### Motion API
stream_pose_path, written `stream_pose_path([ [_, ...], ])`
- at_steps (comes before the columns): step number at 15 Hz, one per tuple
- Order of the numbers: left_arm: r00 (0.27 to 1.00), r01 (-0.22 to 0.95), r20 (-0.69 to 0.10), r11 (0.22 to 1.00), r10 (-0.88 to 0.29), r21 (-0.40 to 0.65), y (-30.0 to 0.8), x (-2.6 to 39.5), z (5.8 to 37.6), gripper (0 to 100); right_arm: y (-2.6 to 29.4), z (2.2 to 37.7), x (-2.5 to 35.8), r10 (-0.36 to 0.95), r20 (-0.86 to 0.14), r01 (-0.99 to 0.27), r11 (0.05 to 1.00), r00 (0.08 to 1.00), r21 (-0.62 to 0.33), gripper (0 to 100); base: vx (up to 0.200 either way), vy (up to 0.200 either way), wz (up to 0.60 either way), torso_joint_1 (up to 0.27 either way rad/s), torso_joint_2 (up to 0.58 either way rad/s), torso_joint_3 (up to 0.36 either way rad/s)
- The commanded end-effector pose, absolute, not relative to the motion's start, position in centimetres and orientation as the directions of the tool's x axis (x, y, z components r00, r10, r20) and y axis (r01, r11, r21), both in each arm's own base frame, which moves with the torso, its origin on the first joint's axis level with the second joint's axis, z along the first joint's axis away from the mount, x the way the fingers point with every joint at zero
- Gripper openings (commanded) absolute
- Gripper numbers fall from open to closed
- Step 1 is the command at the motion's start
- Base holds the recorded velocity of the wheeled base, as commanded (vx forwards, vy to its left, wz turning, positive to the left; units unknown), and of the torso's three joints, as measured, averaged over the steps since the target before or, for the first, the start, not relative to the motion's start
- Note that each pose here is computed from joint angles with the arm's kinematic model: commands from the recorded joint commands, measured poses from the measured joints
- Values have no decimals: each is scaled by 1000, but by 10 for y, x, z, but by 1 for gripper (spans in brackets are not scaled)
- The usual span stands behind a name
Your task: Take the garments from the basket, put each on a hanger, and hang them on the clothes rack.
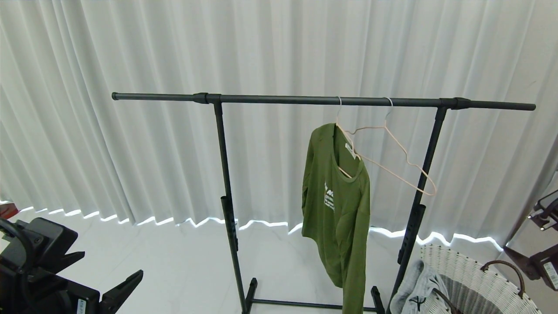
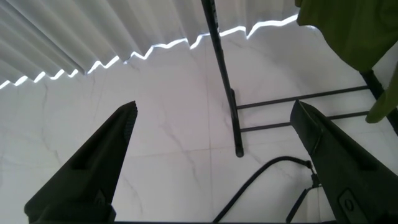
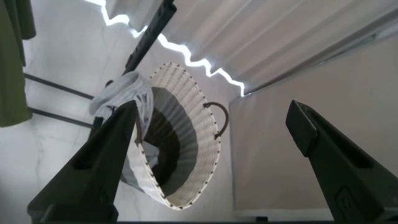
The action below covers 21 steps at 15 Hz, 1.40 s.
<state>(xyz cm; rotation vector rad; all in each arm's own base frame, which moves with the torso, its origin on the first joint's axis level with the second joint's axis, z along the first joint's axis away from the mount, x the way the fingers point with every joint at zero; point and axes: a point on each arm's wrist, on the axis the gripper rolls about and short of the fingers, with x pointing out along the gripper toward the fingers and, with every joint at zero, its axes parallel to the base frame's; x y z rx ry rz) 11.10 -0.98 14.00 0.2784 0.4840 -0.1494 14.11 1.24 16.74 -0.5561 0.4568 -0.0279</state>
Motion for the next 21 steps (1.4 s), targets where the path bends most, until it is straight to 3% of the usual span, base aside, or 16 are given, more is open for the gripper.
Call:
stream_pose_path([
  [1,877,206,-475,951,-75,230,-10,111,140,100,12,167,141,-149,-414,-96,851,898,-516,100,0,0,0,-193,413,227],
  [17,880,214,-467,947,-81,238,-10,111,142,100,10,163,139,-164,-423,-86,854,891,-513,100,0,0,0,-185,476,288],
  [21,884,218,-461,943,-81,251,-10,108,141,100,1,151,130,-215,-447,-50,859,868,-510,100,0,0,0,-54,171,124],
])
